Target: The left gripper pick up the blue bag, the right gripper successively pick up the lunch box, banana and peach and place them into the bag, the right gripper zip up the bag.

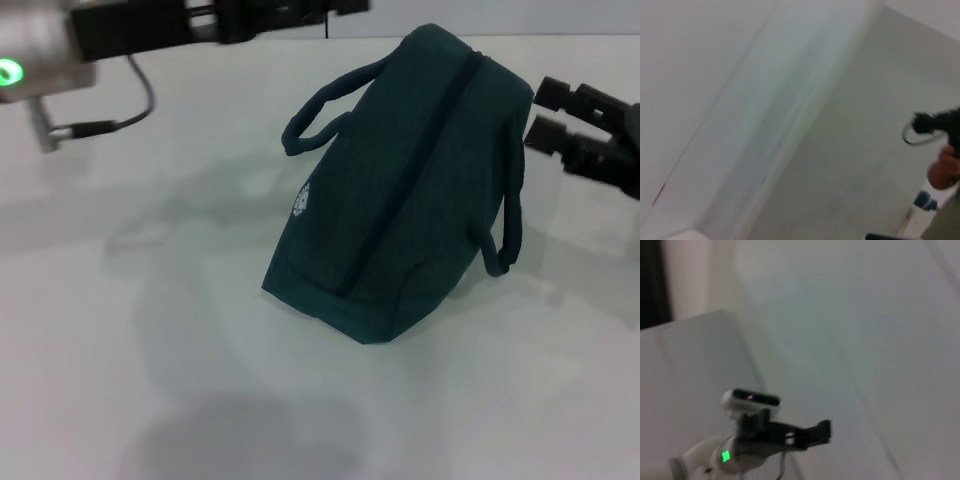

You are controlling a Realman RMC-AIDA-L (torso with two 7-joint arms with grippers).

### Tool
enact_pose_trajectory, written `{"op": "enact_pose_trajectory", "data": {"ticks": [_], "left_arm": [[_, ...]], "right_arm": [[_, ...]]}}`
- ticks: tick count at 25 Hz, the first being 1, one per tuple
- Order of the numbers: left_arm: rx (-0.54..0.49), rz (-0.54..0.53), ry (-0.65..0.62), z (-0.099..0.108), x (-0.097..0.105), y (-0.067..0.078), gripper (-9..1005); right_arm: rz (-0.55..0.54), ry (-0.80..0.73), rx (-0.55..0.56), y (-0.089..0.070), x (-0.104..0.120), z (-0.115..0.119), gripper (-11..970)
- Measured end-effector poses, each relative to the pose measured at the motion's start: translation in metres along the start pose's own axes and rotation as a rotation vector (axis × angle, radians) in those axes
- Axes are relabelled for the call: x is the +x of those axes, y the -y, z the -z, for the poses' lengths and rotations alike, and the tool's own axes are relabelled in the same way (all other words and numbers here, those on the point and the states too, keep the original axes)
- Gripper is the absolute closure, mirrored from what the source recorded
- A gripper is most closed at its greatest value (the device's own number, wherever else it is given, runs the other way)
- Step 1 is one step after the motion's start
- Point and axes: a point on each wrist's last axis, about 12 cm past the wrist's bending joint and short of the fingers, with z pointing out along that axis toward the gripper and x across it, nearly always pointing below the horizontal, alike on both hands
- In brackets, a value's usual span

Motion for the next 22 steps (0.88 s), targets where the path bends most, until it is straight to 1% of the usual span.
{"op": "enact_pose_trajectory", "data": {"ticks": [3,6,7,10,13,16,22], "left_arm": [[-0.032,-0.072,0.023,0.024,0.006,0.008,110],[-0.101,-0.099,0.067,0.050,0.017,0.011,110],[-0.117,-0.104,0.073,0.055,0.020,0.011,110],[-0.168,-0.128,0.068,0.073,0.037,0.014,110],[-0.172,-0.173,0.045,0.083,0.050,0.020,110],[-0.152,-0.186,-0.005,0.087,0.060,0.025,110],[-0.101,-0.200,-0.135,0.092,0.076,0.031,110]], "right_arm": [[0.073,-0.040,-0.082,-0.008,-0.005,-0.005,86],[0.125,-0.088,-0.140,-0.014,-0.006,-0.011,87],[0.138,-0.104,-0.159,-0.015,-0.005,-0.014,87],[0.163,-0.143,-0.214,-0.019,-0.001,-0.023,88],[0.174,-0.174,-0.260,-0.022,0.004,-0.031,88],[0.186,-0.208,-0.291,-0.025,0.011,-0.036,89],[0.200,-0.316,-0.287,-0.025,0.031,-0.044,90]]}}
